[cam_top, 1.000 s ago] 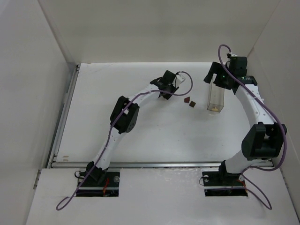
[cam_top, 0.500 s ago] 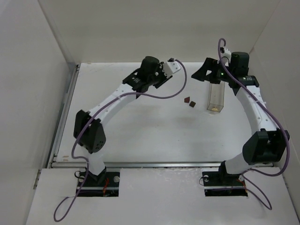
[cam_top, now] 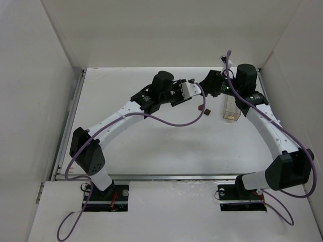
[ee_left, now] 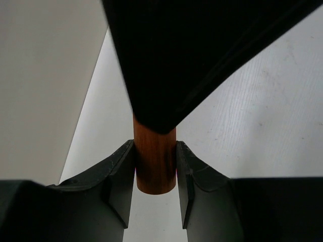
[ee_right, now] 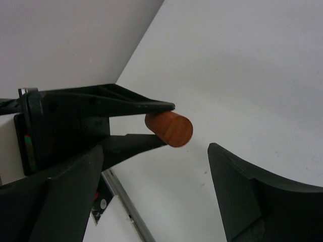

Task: Build the wood block tower

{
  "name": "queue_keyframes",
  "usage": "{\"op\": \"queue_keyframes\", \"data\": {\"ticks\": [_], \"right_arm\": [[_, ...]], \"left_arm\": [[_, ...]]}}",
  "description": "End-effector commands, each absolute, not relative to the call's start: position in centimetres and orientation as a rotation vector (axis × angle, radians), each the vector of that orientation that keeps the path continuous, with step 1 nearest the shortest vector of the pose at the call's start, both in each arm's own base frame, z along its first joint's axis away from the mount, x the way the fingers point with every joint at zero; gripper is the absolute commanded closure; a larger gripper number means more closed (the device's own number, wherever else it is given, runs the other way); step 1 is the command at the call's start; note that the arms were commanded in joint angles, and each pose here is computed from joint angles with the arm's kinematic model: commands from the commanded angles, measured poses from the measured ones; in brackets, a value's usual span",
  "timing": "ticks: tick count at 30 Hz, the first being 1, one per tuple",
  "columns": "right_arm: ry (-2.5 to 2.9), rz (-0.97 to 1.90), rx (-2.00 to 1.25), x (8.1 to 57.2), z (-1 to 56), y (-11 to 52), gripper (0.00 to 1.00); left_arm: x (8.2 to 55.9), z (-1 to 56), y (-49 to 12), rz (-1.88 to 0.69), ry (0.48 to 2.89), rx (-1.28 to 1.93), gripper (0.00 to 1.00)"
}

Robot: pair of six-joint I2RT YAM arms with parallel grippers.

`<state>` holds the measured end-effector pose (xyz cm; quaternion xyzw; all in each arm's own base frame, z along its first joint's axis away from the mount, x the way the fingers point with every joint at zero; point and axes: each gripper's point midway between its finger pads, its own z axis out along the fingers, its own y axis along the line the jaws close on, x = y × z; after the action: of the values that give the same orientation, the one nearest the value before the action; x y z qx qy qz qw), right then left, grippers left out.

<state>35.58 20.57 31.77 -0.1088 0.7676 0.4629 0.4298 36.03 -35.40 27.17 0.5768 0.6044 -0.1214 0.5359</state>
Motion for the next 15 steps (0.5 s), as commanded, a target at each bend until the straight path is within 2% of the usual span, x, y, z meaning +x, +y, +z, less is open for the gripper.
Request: {"op": "queue_keyframes", "data": {"ticks": [1,8,12,15], "right_arm": [[1.819,1.184,-0.317,35.9,33.9,21.9,0.11],[1.904,1.167,-0.257,37.3,31.6,21.9,0.22],[1.913,1.171,-0.269,37.4,31.4,22.0,0.38],[1.919,1.197,-0.3,37.1,31.0,22.3,0.46]], "left_arm": [[35.3,29.7,-36.4,-0.325,1.349,1.354,1.0],[35.0,30.1,-36.9,-0.353,1.35,1.326,1.0],[35.2,30.3,-36.9,-0.352,1.354,1.309,1.0],[35.3,29.8,-37.0,-0.352,1.362,1.314,1.0]]}}
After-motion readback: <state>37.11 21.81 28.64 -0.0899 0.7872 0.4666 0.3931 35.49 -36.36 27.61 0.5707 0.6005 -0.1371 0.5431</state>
